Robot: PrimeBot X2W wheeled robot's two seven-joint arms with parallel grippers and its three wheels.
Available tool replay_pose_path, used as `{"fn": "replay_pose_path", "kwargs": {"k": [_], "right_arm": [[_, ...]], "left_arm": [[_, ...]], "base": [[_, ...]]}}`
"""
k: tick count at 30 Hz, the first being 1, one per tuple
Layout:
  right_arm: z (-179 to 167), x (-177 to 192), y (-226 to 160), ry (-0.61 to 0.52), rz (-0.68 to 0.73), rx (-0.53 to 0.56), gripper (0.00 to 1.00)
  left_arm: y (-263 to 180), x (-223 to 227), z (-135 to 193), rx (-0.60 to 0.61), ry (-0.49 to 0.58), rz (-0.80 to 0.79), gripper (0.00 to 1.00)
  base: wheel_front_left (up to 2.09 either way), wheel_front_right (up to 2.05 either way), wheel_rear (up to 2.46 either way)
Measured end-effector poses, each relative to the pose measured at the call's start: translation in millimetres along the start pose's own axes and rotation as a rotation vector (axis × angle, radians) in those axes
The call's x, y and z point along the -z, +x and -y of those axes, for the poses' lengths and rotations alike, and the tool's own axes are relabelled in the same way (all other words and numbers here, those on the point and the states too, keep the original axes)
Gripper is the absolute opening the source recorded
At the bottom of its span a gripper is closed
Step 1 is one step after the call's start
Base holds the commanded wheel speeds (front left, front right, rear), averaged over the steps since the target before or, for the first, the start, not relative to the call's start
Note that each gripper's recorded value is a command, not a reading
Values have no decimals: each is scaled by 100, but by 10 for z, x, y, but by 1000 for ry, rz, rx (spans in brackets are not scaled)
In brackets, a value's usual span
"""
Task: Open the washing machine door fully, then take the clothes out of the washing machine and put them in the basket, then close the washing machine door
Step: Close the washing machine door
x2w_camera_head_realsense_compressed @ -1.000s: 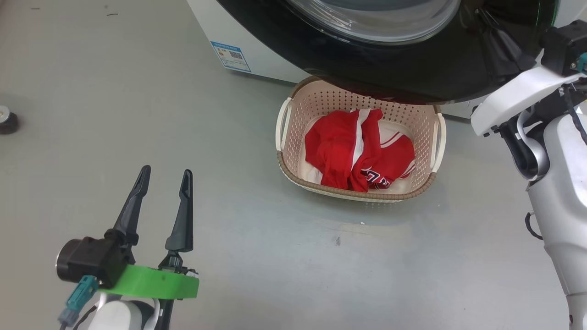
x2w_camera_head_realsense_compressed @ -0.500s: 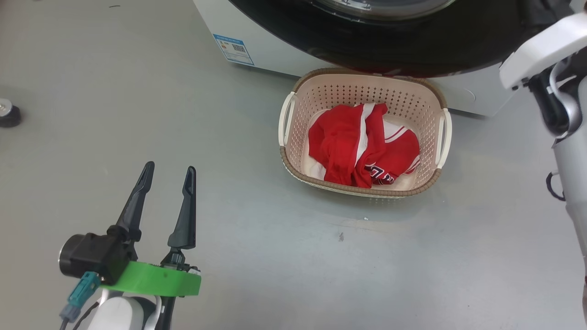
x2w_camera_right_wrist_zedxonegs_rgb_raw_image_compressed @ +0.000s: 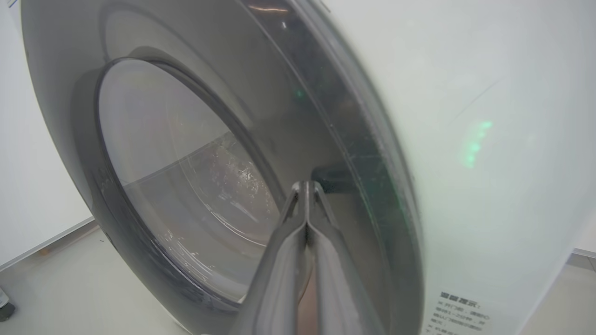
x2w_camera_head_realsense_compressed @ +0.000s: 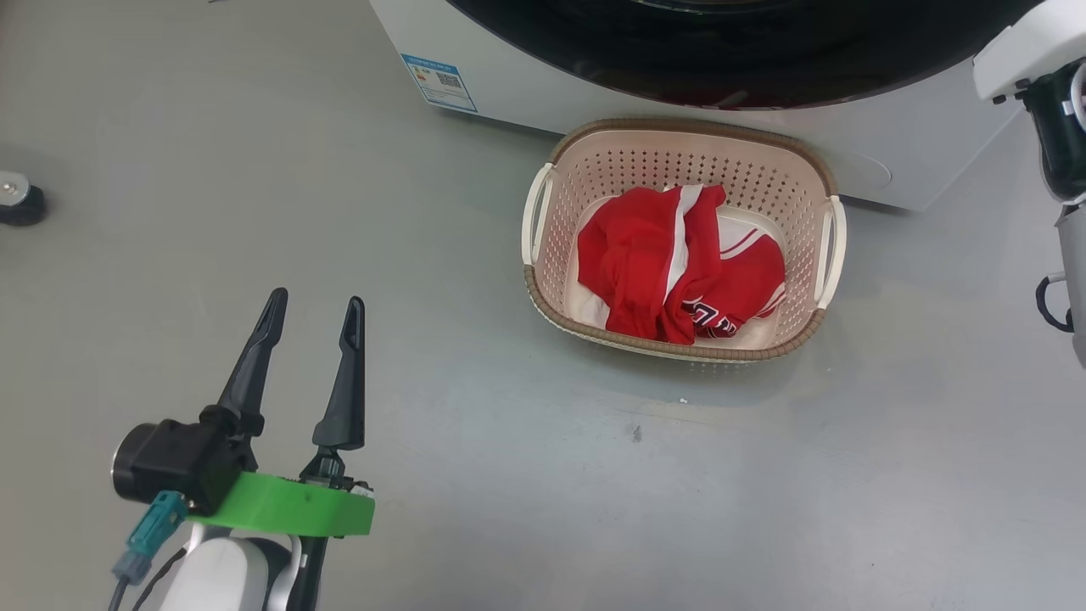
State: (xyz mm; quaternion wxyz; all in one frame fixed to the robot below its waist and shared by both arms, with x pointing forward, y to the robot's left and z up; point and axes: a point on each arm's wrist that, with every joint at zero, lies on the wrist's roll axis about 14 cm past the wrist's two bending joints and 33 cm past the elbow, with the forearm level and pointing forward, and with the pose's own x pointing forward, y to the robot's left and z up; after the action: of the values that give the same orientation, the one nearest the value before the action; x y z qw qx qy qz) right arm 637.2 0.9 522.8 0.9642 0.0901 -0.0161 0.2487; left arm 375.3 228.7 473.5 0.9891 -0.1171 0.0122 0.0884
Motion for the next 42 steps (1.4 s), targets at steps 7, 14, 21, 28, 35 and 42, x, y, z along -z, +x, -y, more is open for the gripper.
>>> {"fn": "replay_pose_path", "kwargs": {"k": [7,14,21,28,35,42], "right_arm": [[-134,62,-41,1,-11,-24,0],[-319,225,-231,22,-32,-54,0],[-397,350,-477,67,-43,-41,0],[-396,529,-857,96,-90,-3,91],[-350,577,-1240,105,-111,45,100],[-211,550,-1623,91,-118,127,100]], "left_arm": [[8,-29,18,7,-6,11,100],[5,-42,54,21,-7,18,100],[23,-98,87,34,-10,37,100],[42,-107,235,85,-25,43,100],[13,-81,396,143,-41,36,100],[-60,-55,556,203,-51,26,100]], "base": [[0,0,0],[0,0,0],[0,0,0],[0,0,0],[0,0,0],[0,0,0]]}}
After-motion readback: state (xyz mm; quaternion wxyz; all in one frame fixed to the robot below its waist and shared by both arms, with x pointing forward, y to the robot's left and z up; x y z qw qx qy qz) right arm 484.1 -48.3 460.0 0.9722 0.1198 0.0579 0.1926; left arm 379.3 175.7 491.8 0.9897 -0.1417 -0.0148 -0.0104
